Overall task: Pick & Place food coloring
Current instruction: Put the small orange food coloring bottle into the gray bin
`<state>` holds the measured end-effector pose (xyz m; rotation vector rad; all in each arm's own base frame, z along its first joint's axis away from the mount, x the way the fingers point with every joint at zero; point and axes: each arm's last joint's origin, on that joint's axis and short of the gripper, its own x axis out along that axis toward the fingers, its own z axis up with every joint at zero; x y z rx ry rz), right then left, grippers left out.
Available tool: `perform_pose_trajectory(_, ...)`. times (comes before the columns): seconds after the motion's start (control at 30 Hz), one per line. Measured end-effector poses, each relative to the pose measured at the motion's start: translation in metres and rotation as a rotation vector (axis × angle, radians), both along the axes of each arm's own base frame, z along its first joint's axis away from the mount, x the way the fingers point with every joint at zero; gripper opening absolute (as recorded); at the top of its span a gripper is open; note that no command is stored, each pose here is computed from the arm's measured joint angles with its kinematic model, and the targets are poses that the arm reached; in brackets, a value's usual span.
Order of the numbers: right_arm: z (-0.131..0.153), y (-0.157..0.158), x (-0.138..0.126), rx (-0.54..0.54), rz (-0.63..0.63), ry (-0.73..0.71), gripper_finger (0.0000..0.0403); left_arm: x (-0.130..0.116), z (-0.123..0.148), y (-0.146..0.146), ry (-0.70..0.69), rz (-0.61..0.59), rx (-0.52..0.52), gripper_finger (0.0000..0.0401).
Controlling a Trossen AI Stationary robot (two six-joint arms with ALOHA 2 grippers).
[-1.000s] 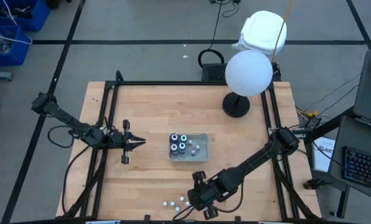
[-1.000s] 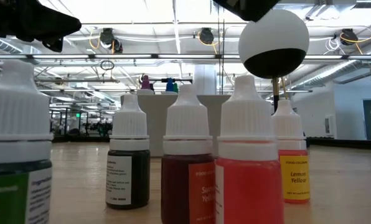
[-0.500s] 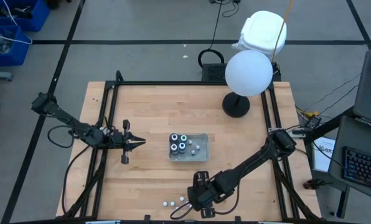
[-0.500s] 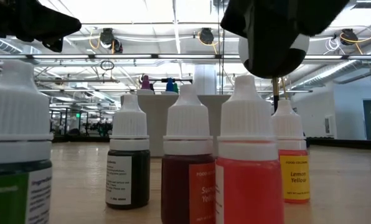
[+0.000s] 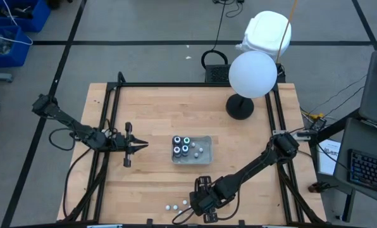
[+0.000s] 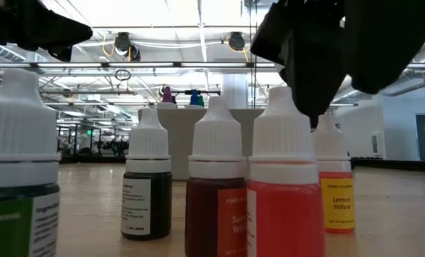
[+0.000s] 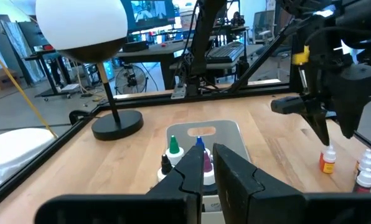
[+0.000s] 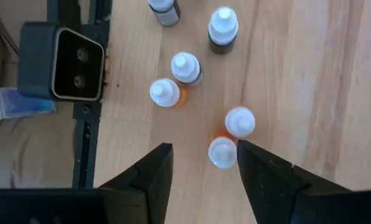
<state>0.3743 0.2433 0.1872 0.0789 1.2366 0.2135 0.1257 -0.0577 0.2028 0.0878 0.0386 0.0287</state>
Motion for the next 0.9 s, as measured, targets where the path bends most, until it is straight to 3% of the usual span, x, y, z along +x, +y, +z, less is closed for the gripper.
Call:
perform_pose_trajectory(0.47, -0.028, -0.004, -0.006, 0.008, 0.0, 0.002, 0.0167, 0.0, 0.0, 0.0, -0.001, 0.0, -0.004, 0.0042)
perform_pose_trajectory(0.9, -0.028, -0.003, -0.006, 0.014, 0.037, 0.01, 0.0167, 0.0, 0.0, 0.0, -0.002, 0.0, -0.004, 0.0042)
